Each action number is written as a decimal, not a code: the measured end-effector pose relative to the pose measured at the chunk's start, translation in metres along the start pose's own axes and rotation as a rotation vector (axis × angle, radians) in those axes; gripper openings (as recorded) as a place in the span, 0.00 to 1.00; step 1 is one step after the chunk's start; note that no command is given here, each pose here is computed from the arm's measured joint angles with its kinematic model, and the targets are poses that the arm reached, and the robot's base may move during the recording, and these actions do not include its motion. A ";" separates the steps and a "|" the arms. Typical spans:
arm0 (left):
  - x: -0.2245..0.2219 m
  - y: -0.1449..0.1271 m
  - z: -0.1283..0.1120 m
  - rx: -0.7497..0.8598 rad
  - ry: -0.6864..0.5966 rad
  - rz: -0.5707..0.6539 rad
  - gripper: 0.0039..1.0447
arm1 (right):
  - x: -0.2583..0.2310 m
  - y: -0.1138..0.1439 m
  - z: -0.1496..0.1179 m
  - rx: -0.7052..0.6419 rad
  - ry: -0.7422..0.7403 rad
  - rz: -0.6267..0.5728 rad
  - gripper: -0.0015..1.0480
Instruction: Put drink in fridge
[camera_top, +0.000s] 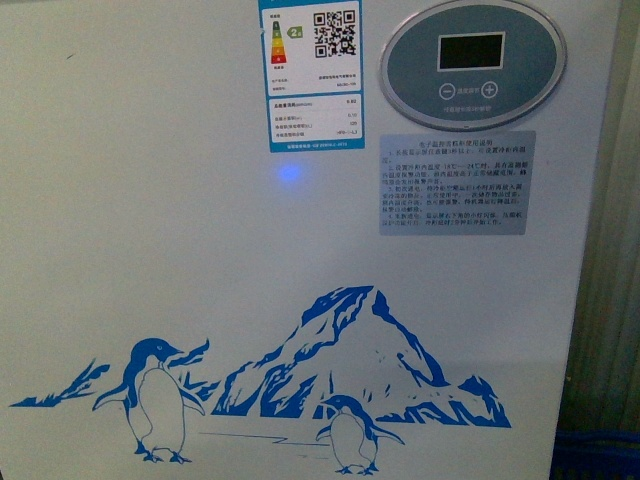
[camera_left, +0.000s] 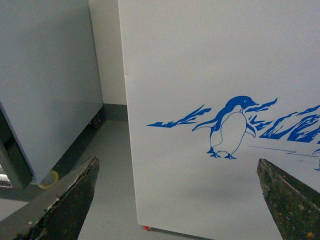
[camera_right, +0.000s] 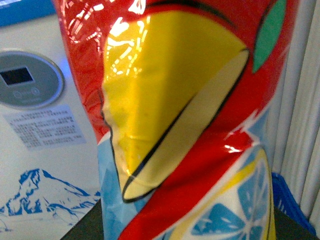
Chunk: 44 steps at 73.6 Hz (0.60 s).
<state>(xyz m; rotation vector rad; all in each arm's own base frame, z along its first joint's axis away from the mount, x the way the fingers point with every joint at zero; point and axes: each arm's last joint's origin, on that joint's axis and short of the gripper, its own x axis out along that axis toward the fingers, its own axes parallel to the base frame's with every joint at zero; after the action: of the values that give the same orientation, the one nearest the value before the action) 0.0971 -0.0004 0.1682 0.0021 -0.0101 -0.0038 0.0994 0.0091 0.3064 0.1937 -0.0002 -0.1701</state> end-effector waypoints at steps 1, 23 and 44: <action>0.000 0.000 0.000 0.000 0.000 0.000 0.92 | 0.000 0.000 0.000 -0.001 -0.006 0.001 0.40; 0.000 0.000 0.000 0.000 0.000 0.000 0.92 | 0.004 -0.003 -0.012 -0.001 -0.012 -0.038 0.40; 0.000 0.000 0.000 0.000 0.000 0.000 0.92 | 0.004 -0.003 -0.012 -0.001 -0.012 -0.034 0.40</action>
<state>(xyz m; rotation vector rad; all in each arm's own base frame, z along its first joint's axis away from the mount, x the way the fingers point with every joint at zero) 0.0971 -0.0004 0.1682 0.0021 -0.0101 -0.0038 0.1026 0.0075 0.2939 0.1917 -0.0092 -0.2049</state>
